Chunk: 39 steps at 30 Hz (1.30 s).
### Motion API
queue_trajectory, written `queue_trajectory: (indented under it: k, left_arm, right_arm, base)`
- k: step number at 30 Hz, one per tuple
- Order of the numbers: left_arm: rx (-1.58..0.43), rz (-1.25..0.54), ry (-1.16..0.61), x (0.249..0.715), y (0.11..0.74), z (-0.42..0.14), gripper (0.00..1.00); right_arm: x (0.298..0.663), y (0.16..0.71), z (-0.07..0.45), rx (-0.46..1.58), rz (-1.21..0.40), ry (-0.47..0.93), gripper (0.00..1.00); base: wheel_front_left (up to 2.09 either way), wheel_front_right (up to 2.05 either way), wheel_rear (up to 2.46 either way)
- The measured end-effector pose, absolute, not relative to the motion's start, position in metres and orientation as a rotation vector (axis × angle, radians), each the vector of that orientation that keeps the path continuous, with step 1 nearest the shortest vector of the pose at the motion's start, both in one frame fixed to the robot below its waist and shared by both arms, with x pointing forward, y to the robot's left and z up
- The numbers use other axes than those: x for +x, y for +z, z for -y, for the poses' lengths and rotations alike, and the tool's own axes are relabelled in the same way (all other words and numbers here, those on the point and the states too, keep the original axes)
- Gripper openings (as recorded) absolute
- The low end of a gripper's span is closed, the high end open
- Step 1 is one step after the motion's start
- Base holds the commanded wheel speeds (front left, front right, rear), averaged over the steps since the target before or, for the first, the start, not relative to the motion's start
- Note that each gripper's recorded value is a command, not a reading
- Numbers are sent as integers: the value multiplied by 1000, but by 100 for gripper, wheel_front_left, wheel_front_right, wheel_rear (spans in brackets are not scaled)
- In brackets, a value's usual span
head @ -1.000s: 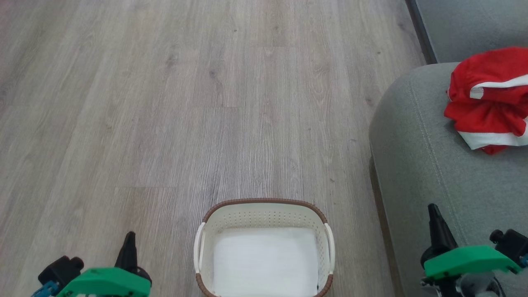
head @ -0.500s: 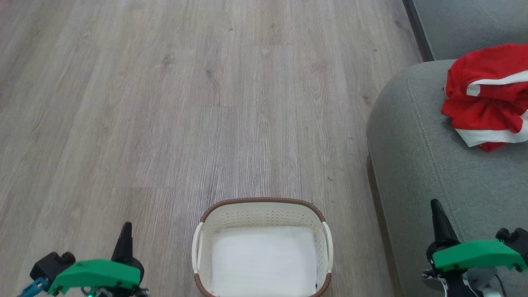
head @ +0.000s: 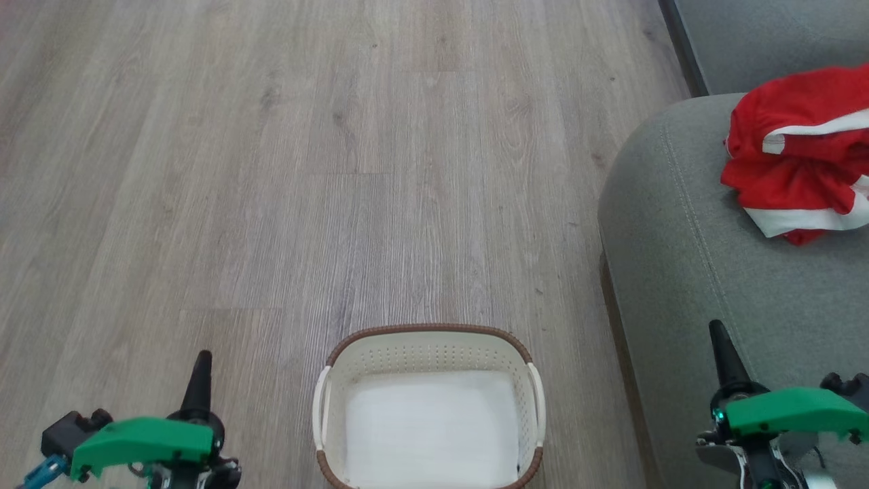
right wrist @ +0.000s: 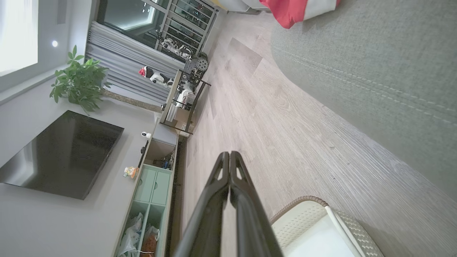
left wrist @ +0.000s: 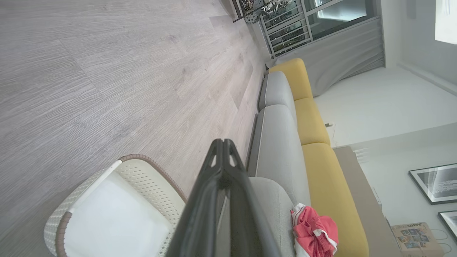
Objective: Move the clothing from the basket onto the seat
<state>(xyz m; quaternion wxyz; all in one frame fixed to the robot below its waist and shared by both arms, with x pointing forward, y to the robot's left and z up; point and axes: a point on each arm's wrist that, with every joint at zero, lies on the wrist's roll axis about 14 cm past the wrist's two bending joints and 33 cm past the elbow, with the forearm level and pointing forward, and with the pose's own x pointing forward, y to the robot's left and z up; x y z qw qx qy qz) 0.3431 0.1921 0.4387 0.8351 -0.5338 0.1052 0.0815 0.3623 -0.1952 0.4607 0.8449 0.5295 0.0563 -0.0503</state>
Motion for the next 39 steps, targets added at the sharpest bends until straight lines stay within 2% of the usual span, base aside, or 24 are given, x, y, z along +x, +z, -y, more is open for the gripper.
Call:
queue_trajectory:
  k: [39]
  left_arm:
    - [-1564,-103,66,372,473,-190,0]
  right_arm:
    - [373,477,206,1567,-56,-95,0]
  base:
    - [0,0,0]
